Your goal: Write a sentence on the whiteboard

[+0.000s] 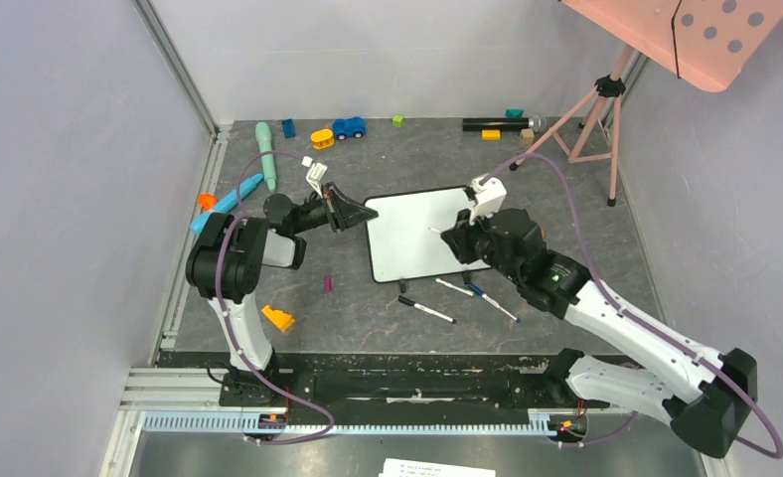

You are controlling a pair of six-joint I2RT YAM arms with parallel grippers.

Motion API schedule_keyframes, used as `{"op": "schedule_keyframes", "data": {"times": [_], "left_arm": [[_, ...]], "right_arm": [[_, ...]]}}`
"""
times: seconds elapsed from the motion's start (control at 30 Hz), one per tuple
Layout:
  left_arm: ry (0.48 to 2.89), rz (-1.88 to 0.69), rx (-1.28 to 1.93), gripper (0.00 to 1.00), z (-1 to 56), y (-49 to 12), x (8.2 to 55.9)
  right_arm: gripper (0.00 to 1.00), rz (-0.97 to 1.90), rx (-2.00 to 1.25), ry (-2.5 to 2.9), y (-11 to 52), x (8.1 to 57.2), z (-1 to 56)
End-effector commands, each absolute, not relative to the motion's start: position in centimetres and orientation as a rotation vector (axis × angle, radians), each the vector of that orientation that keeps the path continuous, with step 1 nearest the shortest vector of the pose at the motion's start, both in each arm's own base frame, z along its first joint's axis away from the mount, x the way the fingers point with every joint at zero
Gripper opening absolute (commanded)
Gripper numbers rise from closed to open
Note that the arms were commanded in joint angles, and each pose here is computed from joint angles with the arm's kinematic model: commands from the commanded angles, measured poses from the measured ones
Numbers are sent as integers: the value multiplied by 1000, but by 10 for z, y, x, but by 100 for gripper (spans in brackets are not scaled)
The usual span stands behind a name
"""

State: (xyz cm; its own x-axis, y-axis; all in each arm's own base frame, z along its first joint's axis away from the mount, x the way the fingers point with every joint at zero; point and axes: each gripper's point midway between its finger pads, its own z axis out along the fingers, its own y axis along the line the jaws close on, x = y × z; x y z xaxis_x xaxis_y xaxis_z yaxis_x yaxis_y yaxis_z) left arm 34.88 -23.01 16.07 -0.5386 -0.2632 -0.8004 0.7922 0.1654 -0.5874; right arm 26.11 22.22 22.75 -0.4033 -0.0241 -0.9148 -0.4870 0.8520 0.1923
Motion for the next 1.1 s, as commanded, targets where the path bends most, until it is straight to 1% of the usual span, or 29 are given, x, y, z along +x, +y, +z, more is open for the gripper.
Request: {"op": "schedule_keyframes", "data": {"times": [0.0,0.23,0.43,0.77,0.8,0.87,1.07], "left_arm": [[1465,-1460,658,2,167,-234,340],[1464,-1439,649,2,165,-232,339],[1460,-1431,646,2,166,-232,339],[1460,-1431,644,2,166,-232,339],[1458,-1432,647,3,167,-232,339],[1458,-1432,648,8,167,-232,339],[1456,-1422,647,9,167,-229,338]], "right_arm": [[0,539,-360,1818,250,270,274],[0,406,-427,1828,290,265,274],[0,301,-448,1828,313,271,270],[0,247,-421,1818,324,284,264],[0,251,-417,1813,324,284,265],[0,259,-412,1803,325,285,266],[0,274,-445,1787,331,285,266]]}}
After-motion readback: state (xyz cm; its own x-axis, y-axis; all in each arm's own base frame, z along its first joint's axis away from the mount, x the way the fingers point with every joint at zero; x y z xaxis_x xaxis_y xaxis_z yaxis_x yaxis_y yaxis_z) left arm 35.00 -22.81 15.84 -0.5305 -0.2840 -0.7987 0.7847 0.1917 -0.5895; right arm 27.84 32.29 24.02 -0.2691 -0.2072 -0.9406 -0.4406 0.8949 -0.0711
